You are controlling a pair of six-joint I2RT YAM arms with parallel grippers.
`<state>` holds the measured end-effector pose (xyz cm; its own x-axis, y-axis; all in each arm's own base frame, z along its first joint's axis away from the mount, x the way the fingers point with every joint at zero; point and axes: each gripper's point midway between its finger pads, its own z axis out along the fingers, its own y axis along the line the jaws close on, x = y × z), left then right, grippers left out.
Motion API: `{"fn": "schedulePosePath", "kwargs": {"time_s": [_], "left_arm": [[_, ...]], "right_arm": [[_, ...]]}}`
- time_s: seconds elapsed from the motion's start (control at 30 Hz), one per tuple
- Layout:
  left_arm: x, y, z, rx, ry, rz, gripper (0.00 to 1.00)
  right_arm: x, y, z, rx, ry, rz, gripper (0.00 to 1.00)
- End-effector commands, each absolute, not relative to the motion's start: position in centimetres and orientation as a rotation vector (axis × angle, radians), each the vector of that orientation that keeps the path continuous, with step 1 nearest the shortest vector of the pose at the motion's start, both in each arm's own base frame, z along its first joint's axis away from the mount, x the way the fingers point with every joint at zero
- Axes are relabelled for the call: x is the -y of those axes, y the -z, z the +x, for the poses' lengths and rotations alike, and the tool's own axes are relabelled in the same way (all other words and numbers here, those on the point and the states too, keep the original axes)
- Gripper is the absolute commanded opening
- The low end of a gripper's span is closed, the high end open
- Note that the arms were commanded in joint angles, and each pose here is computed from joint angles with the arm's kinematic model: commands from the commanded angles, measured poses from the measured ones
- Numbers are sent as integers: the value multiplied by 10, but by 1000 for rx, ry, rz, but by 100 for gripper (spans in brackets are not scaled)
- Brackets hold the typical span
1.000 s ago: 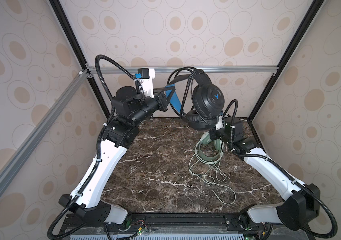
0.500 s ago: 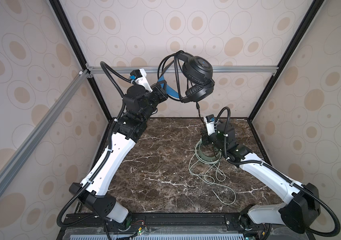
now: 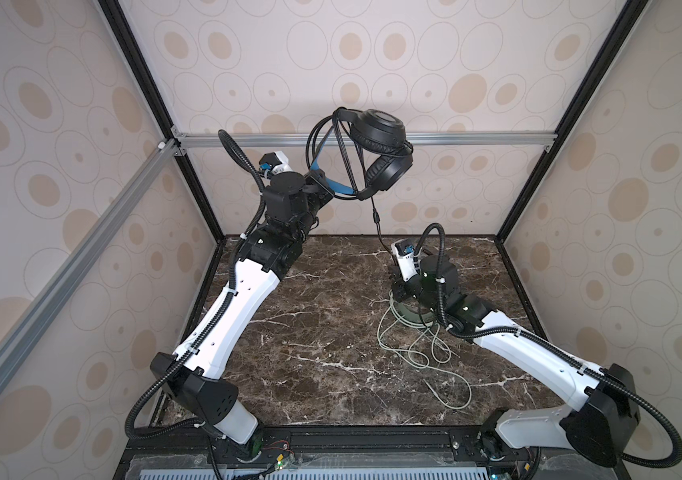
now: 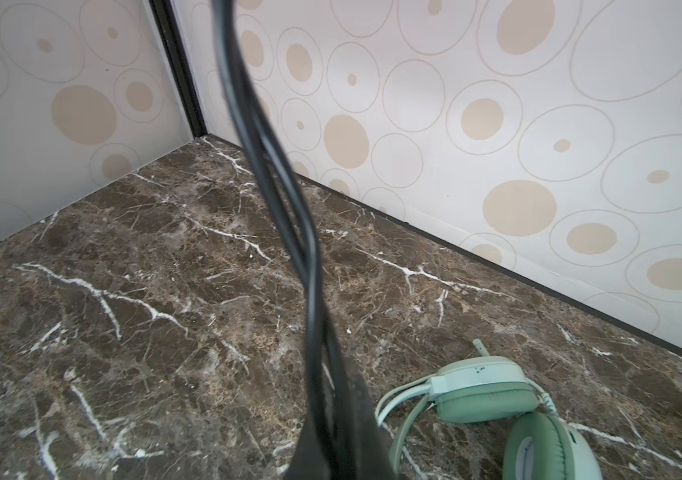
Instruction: Wrap the headphones
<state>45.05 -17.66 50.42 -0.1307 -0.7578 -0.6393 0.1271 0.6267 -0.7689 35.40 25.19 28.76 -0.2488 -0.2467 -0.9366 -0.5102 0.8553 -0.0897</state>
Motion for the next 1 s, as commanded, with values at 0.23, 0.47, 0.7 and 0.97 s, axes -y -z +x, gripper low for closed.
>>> {"fn": "schedulePosePath", "kwargs": {"time_s": [0.23, 0.47, 0.7, 0.97], "left_arm": [[148, -499, 462, -1470, 642, -619, 0], [144, -441, 474, -1595, 422, -563, 0], [160, -385, 481, -1748, 283, -410, 0], [189, -307, 467, -2030, 91, -49, 0]], "right_arm": [[-269, -303, 315, -1796, -253, -719, 0], [-280, -331, 295, -1727, -256, -829, 0], [-292, -350, 298, -1682, -247, -893, 0], [-297, -370, 314, -1679, -156, -959, 0]]}}
